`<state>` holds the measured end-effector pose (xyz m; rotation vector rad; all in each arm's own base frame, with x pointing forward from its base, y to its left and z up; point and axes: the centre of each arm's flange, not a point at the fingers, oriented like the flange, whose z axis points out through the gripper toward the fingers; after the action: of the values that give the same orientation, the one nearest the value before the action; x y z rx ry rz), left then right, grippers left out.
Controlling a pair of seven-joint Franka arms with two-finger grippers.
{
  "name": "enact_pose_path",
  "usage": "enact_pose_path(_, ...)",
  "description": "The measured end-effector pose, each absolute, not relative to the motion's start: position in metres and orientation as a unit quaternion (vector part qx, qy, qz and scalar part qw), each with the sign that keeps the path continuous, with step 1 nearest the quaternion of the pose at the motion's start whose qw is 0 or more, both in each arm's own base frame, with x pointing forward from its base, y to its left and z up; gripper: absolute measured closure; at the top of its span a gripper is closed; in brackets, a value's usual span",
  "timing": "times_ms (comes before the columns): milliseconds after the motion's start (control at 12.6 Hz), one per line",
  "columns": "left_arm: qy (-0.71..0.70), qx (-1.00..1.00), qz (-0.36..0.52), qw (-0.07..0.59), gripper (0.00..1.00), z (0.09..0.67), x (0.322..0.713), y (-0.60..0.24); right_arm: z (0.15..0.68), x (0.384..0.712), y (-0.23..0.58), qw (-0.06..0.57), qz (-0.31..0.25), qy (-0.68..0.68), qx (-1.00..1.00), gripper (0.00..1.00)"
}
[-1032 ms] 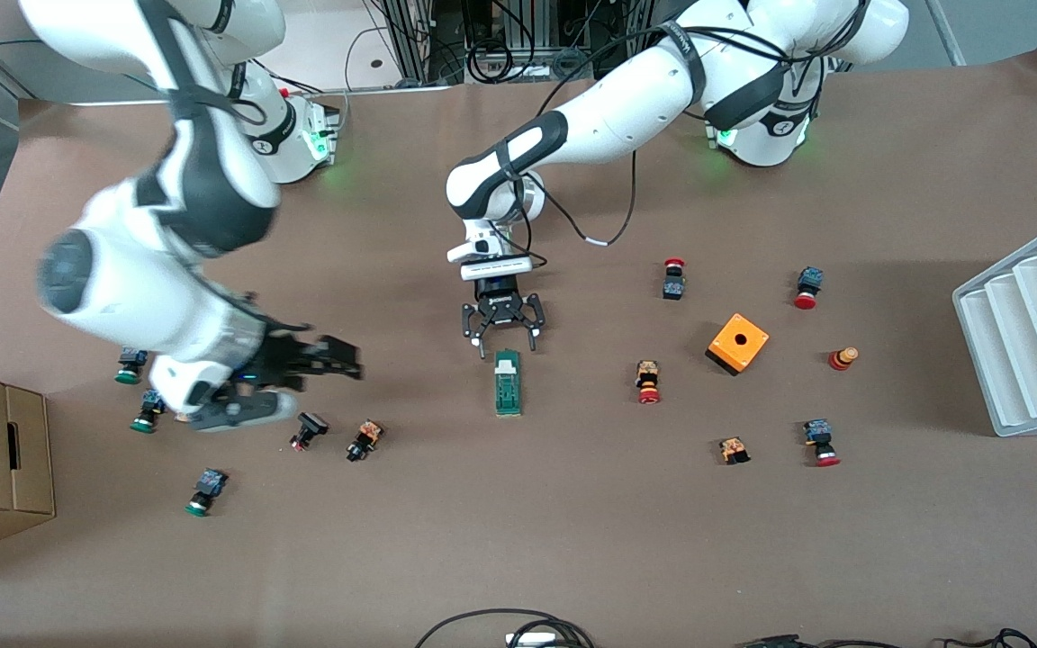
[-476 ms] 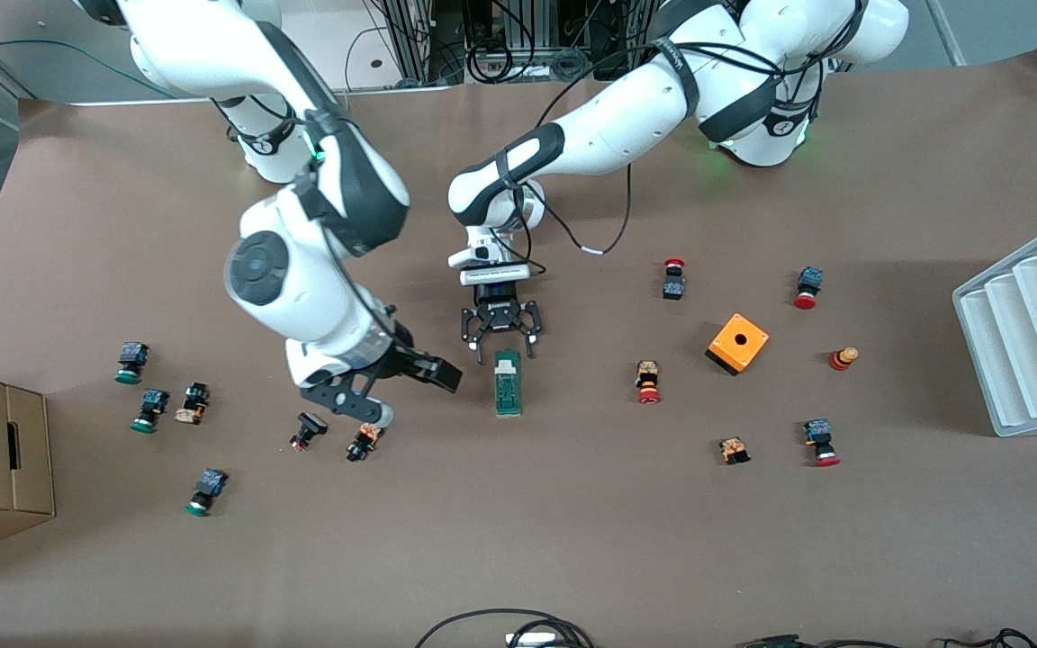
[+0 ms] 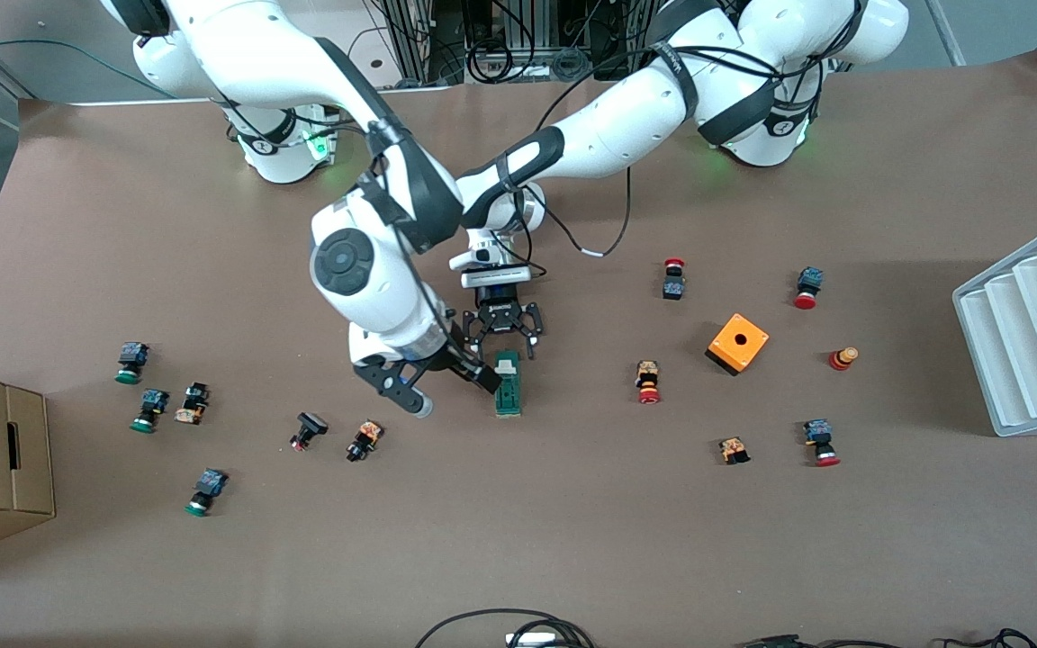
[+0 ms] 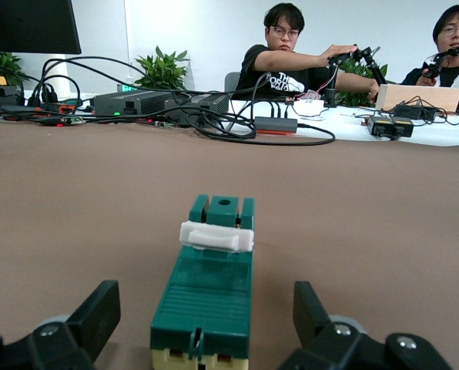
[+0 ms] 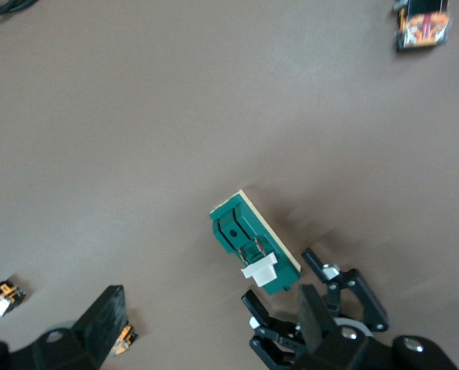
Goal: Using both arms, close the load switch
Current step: 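Grasp the white toggle of the switch with the right gripper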
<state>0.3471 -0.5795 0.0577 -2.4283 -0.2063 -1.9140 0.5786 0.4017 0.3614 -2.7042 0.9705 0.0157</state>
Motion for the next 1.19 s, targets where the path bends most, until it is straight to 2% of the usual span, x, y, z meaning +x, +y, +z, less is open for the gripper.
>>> enact_pose_path(556, -0.065, -0.784, -0.617, 0.025, 0.06, 0.056, 0.348, -0.579, 0.323, 0.568, 0.399, 0.146, 0.031, 0.474, -0.868, 0.00)
enact_pose_path(1032, -0.062, -0.785, -0.616, 0.029, 0.13, 0.053, 0.350, -0.579, 0.293, 0.569, 0.400, 0.144, 0.035, 0.503, -0.851, 0.00)
enact_pose_path(1191, -0.064, -0.785, -0.616, 0.030, 0.11, 0.051, 0.351, -0.580, 0.283, 0.566, 0.405, 0.153, 0.052, 0.524, -0.836, 0.01)
